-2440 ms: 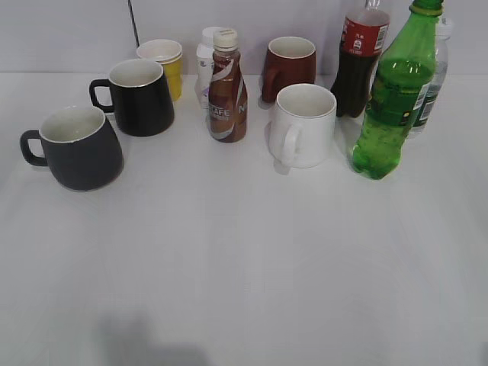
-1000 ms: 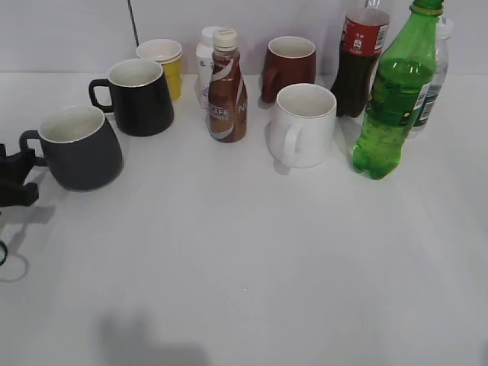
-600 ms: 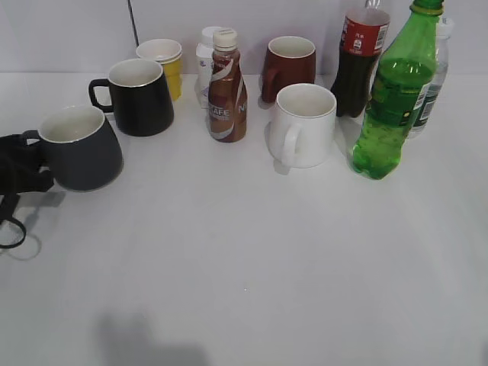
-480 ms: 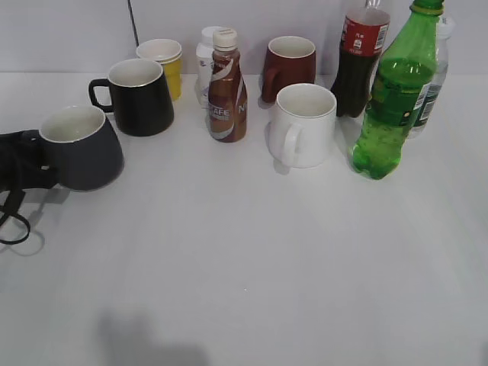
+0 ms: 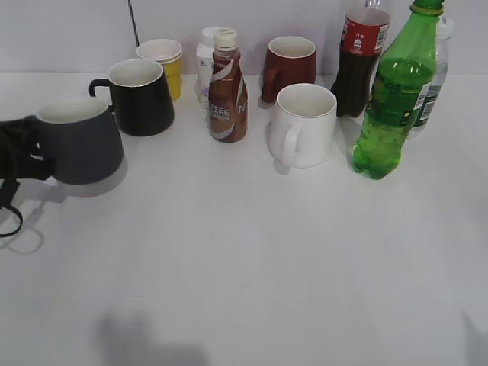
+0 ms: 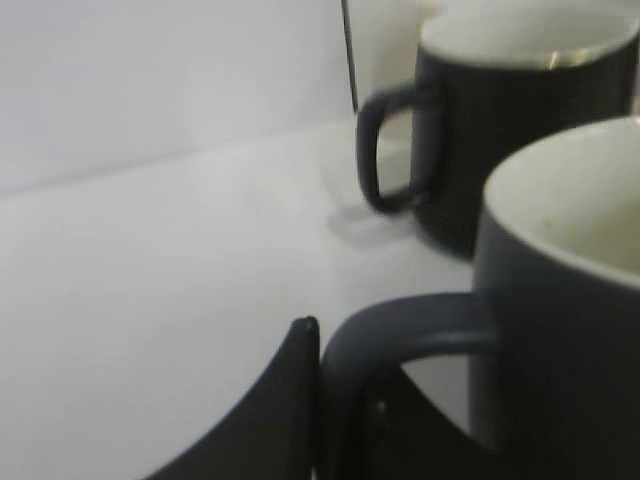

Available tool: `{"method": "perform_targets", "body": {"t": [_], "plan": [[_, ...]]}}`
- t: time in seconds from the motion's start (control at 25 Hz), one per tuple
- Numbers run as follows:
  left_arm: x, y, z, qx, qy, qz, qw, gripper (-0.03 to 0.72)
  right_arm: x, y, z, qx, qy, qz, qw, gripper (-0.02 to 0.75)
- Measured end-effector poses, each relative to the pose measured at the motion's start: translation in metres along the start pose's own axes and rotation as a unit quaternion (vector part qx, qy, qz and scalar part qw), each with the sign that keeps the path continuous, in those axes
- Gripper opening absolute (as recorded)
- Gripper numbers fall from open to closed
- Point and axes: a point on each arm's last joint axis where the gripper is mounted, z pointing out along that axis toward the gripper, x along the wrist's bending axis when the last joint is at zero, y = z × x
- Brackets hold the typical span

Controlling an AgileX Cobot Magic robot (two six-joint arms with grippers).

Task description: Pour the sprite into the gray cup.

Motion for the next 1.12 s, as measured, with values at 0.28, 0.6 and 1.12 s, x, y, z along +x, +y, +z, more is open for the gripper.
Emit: {"method": "perform_targets", "body": {"t": [0.28, 0.6, 1.12], "plan": [[0.001, 0.033, -0.017, -0.053, 0.007, 0.016, 0.998, 0.045, -0.006, 0.066, 0.010, -0.234, -0.028, -0.019, 0.972, 0.587], [0.000, 0.051, -0.030, -0.047, 0.001, 0.042, 0.998, 0.045, -0.014, 0.106, 0.086, -0.288, -0.045, -0.021, 0.956, 0.587], [0.001, 0.061, -0.040, -0.035, 0.008, 0.052, 0.998, 0.044, -0.009, 0.031, 0.192, -0.190, 0.011, 0.053, 0.980, 0.587]]}}
